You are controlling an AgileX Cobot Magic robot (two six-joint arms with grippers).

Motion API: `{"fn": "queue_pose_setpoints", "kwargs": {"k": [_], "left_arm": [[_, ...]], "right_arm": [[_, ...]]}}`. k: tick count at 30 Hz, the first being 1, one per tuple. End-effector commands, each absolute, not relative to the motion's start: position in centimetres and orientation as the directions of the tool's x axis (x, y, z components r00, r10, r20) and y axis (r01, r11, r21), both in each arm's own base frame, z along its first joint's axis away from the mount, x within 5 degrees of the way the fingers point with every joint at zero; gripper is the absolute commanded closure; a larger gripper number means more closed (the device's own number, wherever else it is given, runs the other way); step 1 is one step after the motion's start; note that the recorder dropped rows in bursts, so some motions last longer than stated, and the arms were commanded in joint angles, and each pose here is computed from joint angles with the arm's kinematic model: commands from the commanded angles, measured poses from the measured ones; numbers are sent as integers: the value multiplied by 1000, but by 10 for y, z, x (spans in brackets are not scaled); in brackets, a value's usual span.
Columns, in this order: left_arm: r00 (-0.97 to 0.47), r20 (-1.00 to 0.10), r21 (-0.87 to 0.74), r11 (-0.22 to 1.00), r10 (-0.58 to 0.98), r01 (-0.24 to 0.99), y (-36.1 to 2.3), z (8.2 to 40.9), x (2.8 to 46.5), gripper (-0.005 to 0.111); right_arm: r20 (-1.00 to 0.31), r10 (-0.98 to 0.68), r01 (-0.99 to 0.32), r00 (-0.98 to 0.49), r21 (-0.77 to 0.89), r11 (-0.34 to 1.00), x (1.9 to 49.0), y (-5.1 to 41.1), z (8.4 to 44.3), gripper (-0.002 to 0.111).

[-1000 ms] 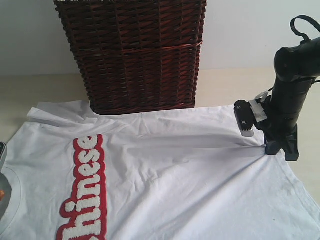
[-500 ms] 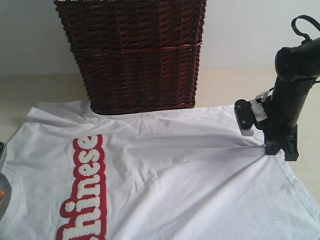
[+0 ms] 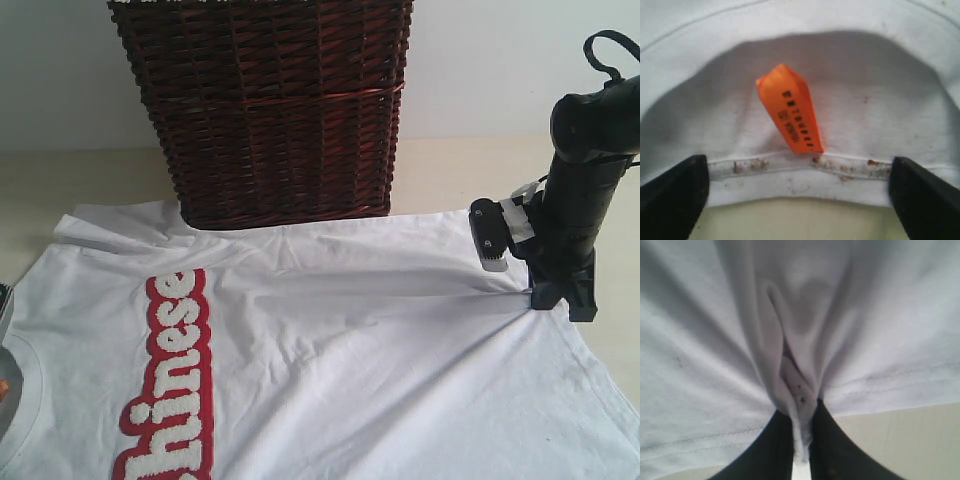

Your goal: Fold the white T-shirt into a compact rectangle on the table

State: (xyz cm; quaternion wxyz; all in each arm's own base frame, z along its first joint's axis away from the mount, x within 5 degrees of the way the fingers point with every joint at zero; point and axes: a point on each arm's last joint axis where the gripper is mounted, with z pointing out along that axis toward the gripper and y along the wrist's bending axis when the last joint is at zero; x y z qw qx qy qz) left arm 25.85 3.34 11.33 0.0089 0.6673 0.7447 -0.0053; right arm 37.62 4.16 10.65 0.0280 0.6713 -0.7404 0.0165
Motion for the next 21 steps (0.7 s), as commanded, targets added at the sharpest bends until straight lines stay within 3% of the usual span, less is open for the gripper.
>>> {"fn": "queue_pose_setpoints", "kwargs": {"k": [1,5,8,15,16,21], "left_arm": [[-51,17,85,49,999,995,38,107,267,14],[-53,17,85,51,998,995,38,107,267,14],[-33,30,84,30,999,996,39,107,266,29],[-34,25,43,33,999,999,38,94,261,100],[-29,28,45,27,999,999,38,94,261,106],[-53,34,166,47,998,985,40,103,272,107]], "right_arm": [[70,-992,-992,-103,70,108,371,41,83,108],[70,-992,-992,-103,70,108,371,41,83,108],[70,-992,-992,-103,70,108,371,41,83,108],[69,-992,-992,-103,69,108,371,41,83,108],[69,-992,-992,-103,69,108,371,41,83,108],[114,-981,-986,-156,45,162,373,37,83,108]]}}
